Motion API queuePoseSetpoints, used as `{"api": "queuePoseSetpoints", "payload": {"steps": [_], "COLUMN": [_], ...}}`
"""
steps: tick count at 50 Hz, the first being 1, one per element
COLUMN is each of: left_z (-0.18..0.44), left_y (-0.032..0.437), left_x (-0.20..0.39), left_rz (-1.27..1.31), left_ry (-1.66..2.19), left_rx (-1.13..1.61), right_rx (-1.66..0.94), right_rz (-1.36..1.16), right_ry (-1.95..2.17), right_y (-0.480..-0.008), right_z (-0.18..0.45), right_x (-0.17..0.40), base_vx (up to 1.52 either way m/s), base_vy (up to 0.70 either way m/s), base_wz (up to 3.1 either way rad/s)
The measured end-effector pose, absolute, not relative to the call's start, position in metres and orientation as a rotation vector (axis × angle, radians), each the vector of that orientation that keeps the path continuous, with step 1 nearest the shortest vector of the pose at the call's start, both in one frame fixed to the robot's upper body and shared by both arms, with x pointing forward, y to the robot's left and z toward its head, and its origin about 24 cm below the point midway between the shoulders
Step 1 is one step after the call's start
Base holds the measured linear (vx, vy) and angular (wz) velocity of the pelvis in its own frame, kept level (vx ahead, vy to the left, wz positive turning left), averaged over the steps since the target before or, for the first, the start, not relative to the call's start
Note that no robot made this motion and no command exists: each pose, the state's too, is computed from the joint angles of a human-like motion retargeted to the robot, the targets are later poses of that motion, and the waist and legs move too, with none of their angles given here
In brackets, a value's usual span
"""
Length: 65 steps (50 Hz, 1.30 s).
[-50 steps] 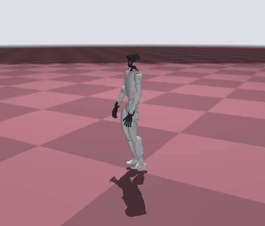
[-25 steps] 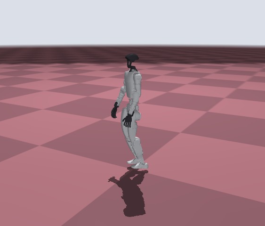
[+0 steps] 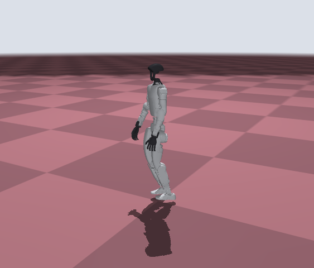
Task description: Walk
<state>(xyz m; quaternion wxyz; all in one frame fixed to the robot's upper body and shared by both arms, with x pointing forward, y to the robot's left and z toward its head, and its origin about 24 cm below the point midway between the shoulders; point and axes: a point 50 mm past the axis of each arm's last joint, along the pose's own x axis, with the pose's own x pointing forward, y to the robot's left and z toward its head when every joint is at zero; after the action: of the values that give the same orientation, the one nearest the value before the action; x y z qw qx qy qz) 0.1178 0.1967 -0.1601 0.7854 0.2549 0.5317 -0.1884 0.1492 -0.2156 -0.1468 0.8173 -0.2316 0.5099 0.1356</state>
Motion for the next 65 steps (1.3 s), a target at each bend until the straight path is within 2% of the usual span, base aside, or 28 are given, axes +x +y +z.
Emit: {"api": "queuePoseSetpoints", "payload": {"steps": [25, 40, 46, 54, 60, 65], "left_z": [-0.161, -0.159, -0.162, -0.167, -0.17, -0.165], "left_y": [0.214, 0.224, 0.228, 0.236, 0.24, 0.251], "left_x": [0.106, 0.102, 0.088, 0.056, 0.021, 0.026], "left_rz": [-0.337, -0.183, -0.095, -0.02, -0.014, -0.085], "left_ry": [1.193, 1.178, 1.226, 1.33, 1.422, 1.406], "left_rx": [0.492, 0.374, 0.318, 0.292, 0.256, 0.3], "right_rx": [-0.42, -0.444, -0.517, -0.599, -0.568, -0.512], "right_rz": [0.342, 0.309, 0.299, 0.321, 0.327, 0.356], "right_ry": [1.109, 1.236, 1.147, 0.888, 0.776, 0.734], "right_y": [-0.203, -0.232, -0.235, -0.217, -0.2, -0.189], "right_z": [-0.152, -0.158, -0.149, -0.12, -0.106, -0.099], "right_x": [0.138, 0.097, 0.125, 0.195, 0.219, 0.23], "base_vx": [0.0, 0.07, 0.29, 0.45, 0.59, 0.62], "base_vy": [-0.01, -0.07, 0.01, 0.06, 0.02, -0.04], "base_wz": [-0.01, -0.19, -0.22, 0.11, 0.13, 0.53]}}
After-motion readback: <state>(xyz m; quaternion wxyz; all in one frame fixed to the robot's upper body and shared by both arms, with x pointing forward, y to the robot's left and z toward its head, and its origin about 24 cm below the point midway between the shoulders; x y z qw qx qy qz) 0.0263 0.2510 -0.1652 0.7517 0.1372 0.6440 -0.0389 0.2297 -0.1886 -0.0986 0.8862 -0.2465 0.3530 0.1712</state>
